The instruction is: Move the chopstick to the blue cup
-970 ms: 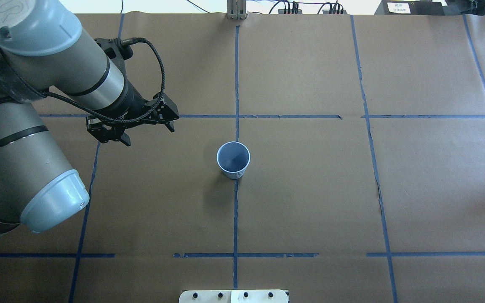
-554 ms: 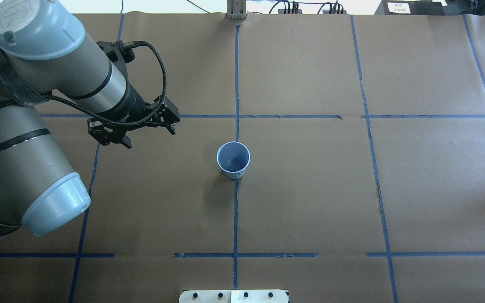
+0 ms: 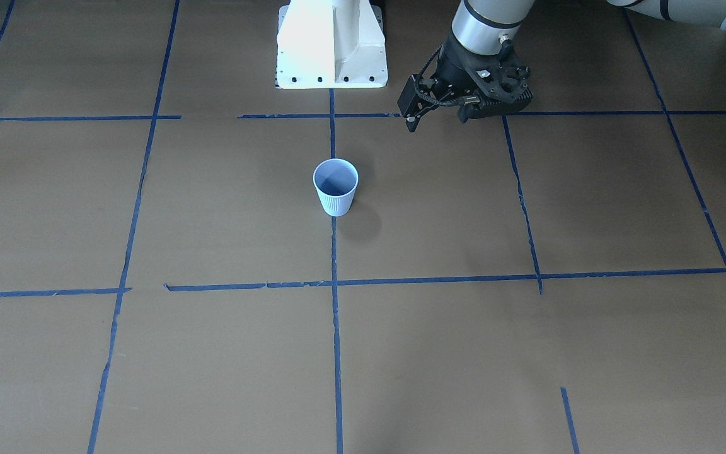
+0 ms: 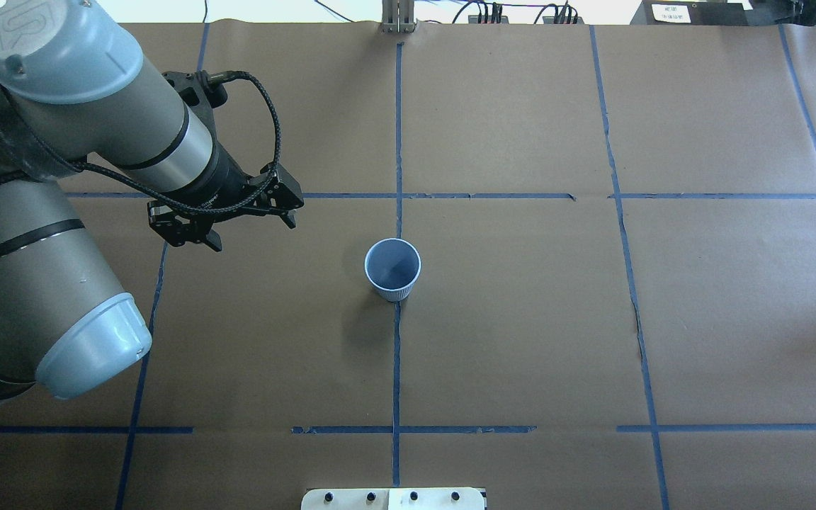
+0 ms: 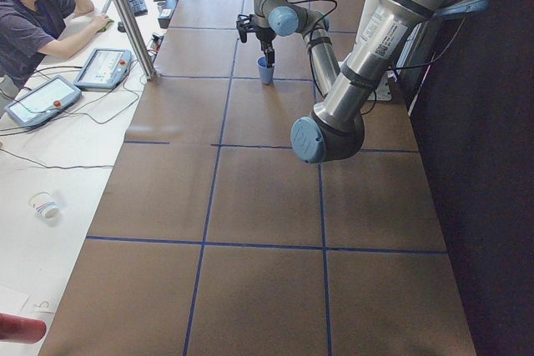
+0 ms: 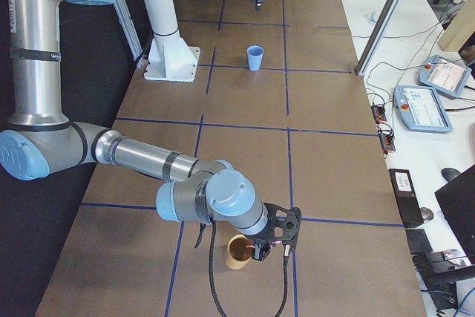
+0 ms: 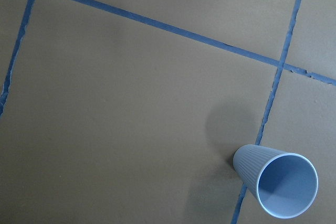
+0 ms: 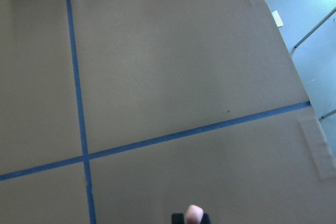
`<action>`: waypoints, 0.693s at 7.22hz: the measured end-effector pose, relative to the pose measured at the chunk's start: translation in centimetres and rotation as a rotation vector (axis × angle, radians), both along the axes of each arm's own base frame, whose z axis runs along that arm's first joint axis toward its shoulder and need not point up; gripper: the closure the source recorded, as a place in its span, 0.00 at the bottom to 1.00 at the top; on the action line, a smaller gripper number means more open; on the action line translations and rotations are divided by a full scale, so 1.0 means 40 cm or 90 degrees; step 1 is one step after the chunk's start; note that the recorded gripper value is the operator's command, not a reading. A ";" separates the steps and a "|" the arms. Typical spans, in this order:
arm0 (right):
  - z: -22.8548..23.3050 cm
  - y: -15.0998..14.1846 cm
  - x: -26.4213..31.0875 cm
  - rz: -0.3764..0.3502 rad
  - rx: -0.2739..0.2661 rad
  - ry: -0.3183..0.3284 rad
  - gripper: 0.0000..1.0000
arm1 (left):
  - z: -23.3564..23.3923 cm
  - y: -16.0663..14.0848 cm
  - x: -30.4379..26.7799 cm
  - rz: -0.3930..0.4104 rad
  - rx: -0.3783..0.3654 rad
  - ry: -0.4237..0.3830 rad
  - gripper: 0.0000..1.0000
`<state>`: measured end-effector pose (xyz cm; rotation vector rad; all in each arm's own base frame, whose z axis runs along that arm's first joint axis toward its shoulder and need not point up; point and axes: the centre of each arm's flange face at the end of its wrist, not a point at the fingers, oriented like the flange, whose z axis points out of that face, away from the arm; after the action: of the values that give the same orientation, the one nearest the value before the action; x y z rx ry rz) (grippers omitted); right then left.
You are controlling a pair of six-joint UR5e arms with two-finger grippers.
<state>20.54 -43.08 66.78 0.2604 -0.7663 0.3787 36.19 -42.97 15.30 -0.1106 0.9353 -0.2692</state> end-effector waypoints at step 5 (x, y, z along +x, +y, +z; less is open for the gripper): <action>-0.552 -0.058 -0.004 -0.010 -0.006 0.005 0.98 | 0.005 -0.001 -0.004 0.000 0.002 -0.002 0.00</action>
<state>20.37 -45.40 44.69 0.2469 -0.7587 0.3661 36.02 -43.02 15.49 -0.1068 0.9322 -0.2672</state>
